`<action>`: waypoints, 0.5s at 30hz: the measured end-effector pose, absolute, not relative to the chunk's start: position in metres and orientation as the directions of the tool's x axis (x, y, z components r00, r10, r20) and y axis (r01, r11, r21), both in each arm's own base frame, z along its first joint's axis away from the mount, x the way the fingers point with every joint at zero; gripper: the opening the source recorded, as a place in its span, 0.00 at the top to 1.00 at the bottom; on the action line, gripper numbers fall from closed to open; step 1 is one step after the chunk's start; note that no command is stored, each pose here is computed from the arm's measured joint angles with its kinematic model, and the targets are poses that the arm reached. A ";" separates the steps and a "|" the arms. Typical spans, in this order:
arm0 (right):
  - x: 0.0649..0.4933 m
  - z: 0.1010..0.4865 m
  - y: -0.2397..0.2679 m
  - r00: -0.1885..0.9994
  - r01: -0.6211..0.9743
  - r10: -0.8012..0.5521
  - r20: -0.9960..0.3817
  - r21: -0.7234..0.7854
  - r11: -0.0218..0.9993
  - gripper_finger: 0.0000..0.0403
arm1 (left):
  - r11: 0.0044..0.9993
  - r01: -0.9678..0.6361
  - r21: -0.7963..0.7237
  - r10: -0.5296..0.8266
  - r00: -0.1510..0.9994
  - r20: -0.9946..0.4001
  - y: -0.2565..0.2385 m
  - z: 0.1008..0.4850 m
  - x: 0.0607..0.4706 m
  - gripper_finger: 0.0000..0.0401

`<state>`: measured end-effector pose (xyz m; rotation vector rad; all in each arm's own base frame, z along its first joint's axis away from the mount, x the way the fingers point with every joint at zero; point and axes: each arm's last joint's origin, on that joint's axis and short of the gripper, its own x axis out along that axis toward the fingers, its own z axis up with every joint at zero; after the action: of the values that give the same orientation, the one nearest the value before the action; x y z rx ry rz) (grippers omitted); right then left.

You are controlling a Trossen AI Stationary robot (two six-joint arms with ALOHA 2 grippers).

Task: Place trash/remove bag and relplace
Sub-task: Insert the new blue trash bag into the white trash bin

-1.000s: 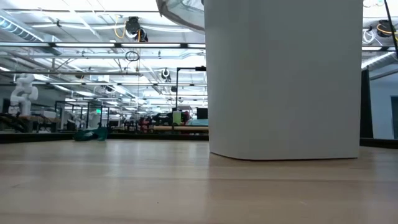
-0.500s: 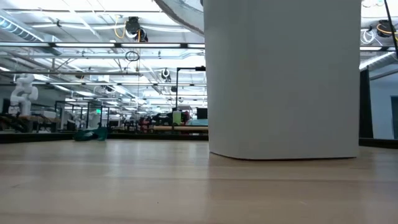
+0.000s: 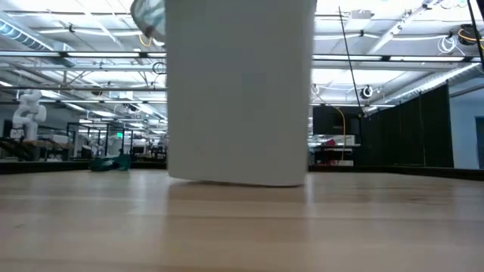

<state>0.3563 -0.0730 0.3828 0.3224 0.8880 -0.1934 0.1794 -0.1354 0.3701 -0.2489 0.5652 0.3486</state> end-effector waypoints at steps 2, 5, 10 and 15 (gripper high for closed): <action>0.363 0.380 -0.075 0.633 0.358 -0.045 -0.773 0.240 0.902 1.00 | 0.913 -0.391 -0.111 0.265 0.780 -0.567 -0.134 0.369 0.178 0.67; 0.366 0.377 -0.075 0.627 0.432 -0.077 -0.775 0.264 0.862 1.00 | 0.916 -0.394 -0.079 0.279 0.765 -0.580 -0.132 0.367 0.176 0.67; 0.369 0.376 -0.074 0.627 0.470 -0.108 -0.771 0.264 0.842 1.00 | 0.920 -0.387 -0.063 0.282 0.764 -0.581 -0.124 0.372 0.167 0.67; 0.371 0.378 -0.075 0.656 0.429 -0.090 -0.749 0.271 0.862 0.99 | 0.935 -0.350 -0.052 0.263 0.786 -0.559 -0.114 0.382 0.157 0.67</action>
<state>0.3709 -0.0746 0.3782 0.4539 0.8071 -0.3058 0.1565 -0.1143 0.3817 -0.1566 0.5782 0.3322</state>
